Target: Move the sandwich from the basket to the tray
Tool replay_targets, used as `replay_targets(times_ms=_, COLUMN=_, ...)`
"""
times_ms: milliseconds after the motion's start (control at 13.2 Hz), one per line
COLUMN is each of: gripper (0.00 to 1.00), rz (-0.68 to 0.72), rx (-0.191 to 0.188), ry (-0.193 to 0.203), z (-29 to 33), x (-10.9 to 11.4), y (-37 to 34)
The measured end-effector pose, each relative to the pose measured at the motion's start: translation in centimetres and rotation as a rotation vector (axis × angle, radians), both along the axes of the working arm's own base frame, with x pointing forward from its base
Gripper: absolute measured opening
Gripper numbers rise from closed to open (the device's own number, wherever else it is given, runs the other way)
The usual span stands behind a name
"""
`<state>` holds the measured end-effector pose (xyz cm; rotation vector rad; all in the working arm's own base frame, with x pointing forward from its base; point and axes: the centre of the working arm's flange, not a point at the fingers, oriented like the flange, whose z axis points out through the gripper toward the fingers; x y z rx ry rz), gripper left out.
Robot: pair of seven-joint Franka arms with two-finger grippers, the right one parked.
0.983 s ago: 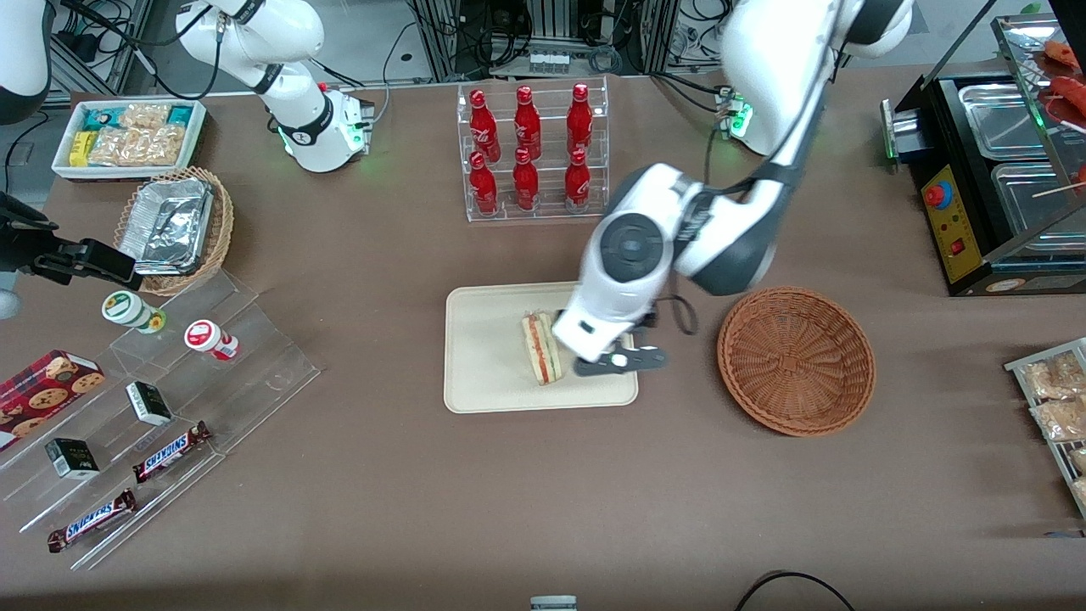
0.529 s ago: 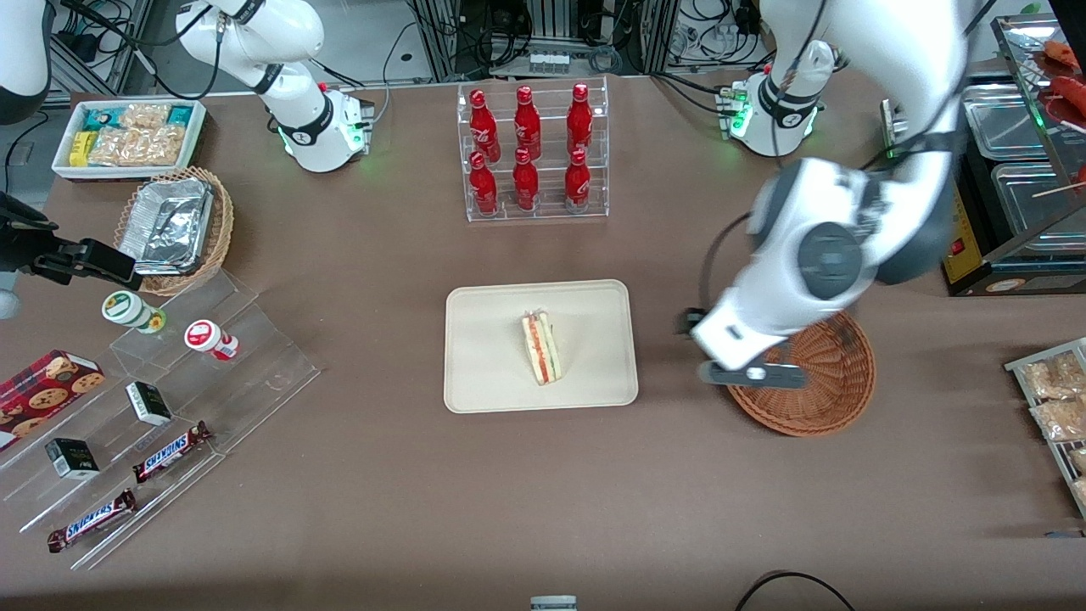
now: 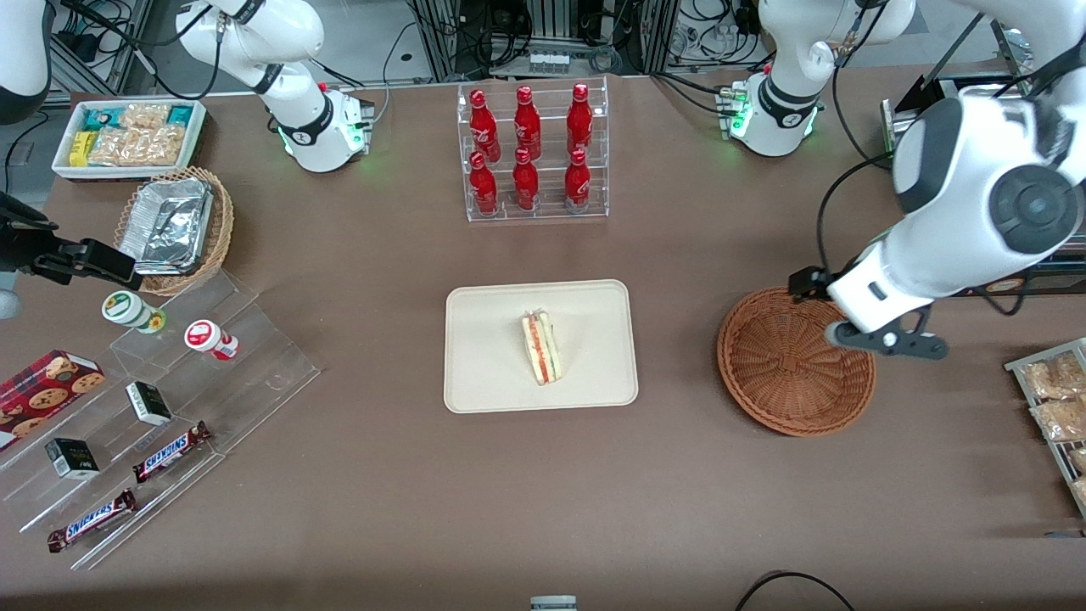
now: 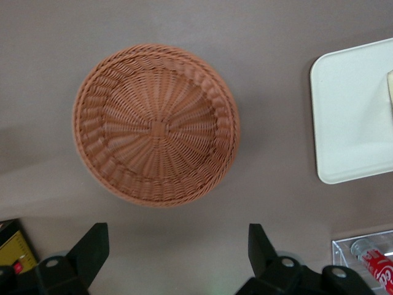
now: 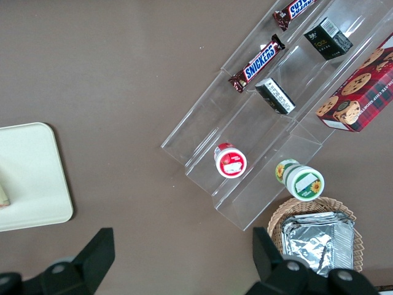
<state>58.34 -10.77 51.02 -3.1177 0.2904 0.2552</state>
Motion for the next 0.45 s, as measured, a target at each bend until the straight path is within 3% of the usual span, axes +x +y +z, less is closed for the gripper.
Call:
replay_targets(times_ms=303, gripper=1.00, rz=0.036, rx=0.012, ry=-0.033, z=4.3, x=-1.8, y=3.2)
replay_targets(times_ms=454, gripper=1.00, rz=0.056, rx=0.024, ry=-0.071, z=6.6, x=-2.6, y=4.8)
